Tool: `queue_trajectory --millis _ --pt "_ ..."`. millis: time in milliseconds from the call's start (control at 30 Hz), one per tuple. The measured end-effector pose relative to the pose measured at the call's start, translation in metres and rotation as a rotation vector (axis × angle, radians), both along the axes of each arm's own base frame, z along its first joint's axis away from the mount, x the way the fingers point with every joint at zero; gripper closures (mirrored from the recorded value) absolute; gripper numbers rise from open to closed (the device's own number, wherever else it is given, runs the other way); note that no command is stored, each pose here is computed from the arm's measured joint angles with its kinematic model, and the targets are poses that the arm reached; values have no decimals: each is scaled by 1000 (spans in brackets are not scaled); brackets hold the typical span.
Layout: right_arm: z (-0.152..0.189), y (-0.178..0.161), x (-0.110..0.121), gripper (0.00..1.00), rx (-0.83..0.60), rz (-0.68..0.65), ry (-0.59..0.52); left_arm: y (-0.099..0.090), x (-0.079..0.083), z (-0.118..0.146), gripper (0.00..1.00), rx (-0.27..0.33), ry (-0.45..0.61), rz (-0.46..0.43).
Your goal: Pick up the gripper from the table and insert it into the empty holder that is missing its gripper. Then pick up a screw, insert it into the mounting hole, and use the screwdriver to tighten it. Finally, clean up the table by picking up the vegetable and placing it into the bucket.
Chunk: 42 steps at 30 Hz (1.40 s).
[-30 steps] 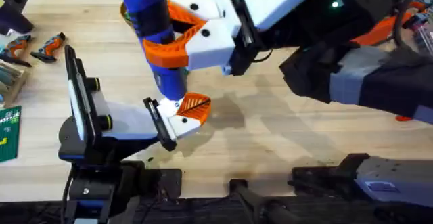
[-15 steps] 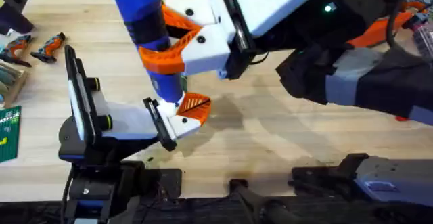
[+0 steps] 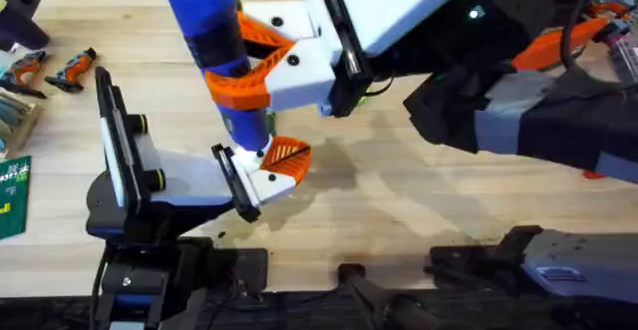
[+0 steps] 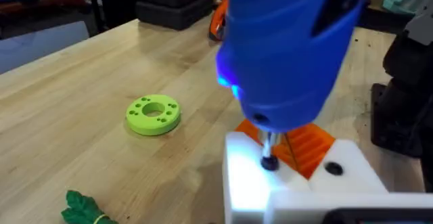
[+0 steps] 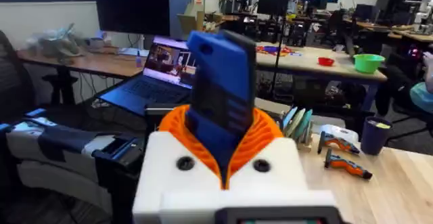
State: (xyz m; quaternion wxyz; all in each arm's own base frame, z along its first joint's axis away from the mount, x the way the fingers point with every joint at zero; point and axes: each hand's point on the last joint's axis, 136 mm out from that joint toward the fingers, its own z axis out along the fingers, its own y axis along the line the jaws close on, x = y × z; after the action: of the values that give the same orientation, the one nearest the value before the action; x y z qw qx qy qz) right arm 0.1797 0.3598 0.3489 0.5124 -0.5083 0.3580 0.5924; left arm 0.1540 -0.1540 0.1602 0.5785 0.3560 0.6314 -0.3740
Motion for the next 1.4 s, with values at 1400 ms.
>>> queue_trajectory --millis 1400 --pt "-7 2 0 976 -28 8 11 0 0 0 985 0 1 0"
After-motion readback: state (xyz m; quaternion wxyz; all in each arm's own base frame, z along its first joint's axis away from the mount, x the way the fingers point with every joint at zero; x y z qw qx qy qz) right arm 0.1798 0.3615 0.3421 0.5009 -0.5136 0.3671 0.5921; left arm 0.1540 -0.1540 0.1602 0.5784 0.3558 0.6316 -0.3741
